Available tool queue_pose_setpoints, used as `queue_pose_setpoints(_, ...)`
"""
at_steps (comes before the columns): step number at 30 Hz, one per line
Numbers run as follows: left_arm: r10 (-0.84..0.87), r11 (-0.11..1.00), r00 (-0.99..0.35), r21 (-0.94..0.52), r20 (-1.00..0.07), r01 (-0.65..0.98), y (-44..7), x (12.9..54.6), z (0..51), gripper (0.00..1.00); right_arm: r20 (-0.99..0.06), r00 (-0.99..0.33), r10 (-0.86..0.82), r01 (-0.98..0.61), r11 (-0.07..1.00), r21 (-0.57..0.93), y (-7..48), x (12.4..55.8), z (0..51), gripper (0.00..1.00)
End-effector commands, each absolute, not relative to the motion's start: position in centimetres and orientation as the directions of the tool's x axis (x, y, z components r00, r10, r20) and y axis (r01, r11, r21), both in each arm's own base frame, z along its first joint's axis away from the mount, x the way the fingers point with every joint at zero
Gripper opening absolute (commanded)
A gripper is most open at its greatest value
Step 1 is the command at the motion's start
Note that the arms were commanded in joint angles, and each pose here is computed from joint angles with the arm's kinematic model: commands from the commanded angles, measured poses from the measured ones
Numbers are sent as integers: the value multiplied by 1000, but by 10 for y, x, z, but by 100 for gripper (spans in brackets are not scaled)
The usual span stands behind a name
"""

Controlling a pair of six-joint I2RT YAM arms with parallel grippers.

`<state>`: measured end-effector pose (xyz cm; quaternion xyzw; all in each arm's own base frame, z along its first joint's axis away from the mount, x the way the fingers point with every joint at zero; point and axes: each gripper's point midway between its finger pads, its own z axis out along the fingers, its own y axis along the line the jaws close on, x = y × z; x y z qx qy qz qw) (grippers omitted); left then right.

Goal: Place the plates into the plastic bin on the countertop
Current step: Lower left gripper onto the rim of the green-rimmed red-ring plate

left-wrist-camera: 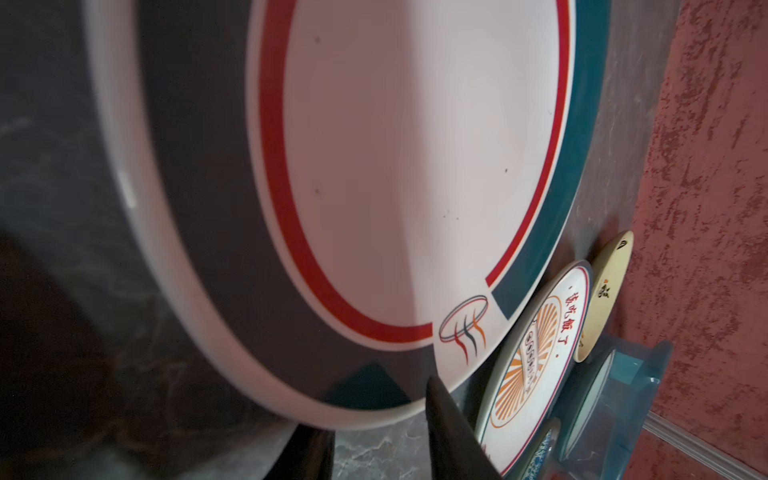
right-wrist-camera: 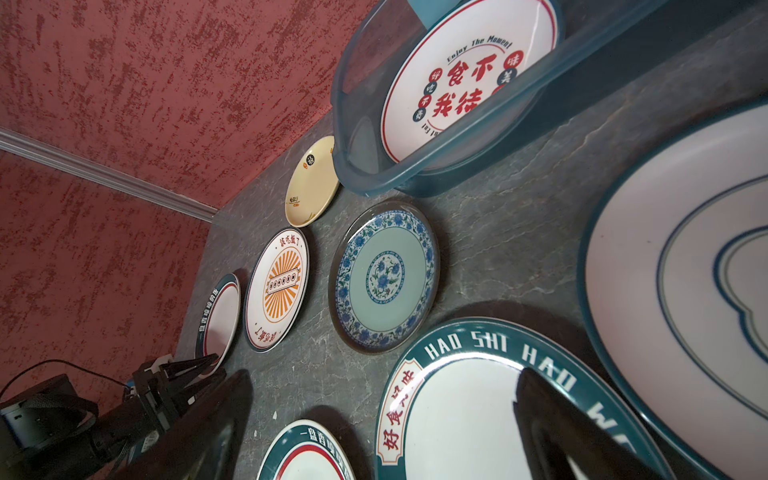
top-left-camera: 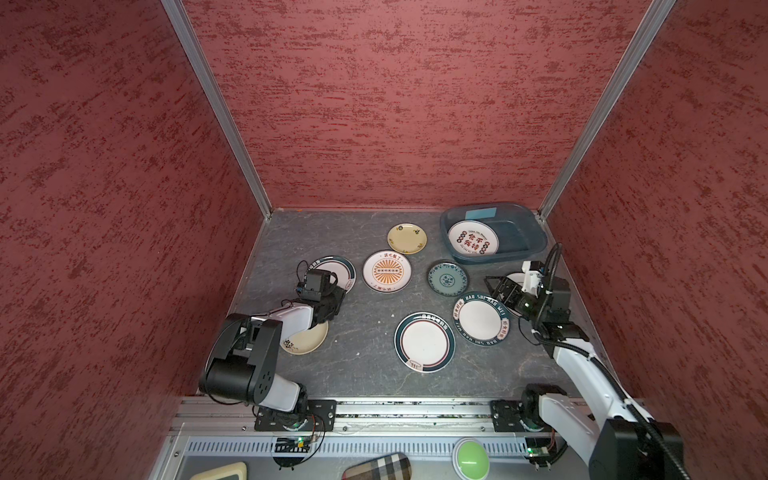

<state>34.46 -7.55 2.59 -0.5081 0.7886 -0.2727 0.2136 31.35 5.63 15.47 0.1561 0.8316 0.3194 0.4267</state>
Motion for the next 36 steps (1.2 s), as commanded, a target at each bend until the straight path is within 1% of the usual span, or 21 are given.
queue_pose_setpoints(1,-926,312,-378,-593,-15,-742,-73,337,1,37,-629,-577,521,-30,756,654,55,313,160,99)
queue_pose_setpoints(5,-922,310,-386,-590,4,-745,-77,342,-7,32,-627,-577,524,-21,758,652,54,312,159,99)
queue_pose_setpoints(6,-923,307,-385,-589,8,-748,-78,343,-8,30,-627,-577,523,-20,759,651,54,312,158,99)
queue_pose_setpoints(7,-923,305,-386,-590,12,-748,-78,343,-9,25,-628,-576,523,-18,760,650,54,312,158,99)
queue_pose_setpoints(8,-922,305,-386,-591,12,-747,-79,344,-9,24,-627,-576,524,-16,760,650,54,312,158,99)
queue_pose_setpoints(15,-924,313,-383,-588,-6,-746,-75,346,-2,22,-630,-570,527,-9,763,646,52,312,158,99)
queue_pose_setpoints(21,-924,333,-380,-579,-43,-744,-67,345,6,21,-627,-573,528,-4,763,647,51,313,157,99)
queue_pose_setpoints(26,-922,365,-373,-563,-107,-741,-55,344,12,23,-627,-574,526,-5,764,646,52,313,155,99)
queue_pose_setpoints(30,-921,374,-367,-565,-132,-736,-47,347,15,25,-622,-579,527,2,764,645,51,313,152,99)
queue_pose_setpoints(36,-912,396,-379,-577,-158,-714,-45,358,20,25,-610,-589,530,18,763,646,51,314,146,99)
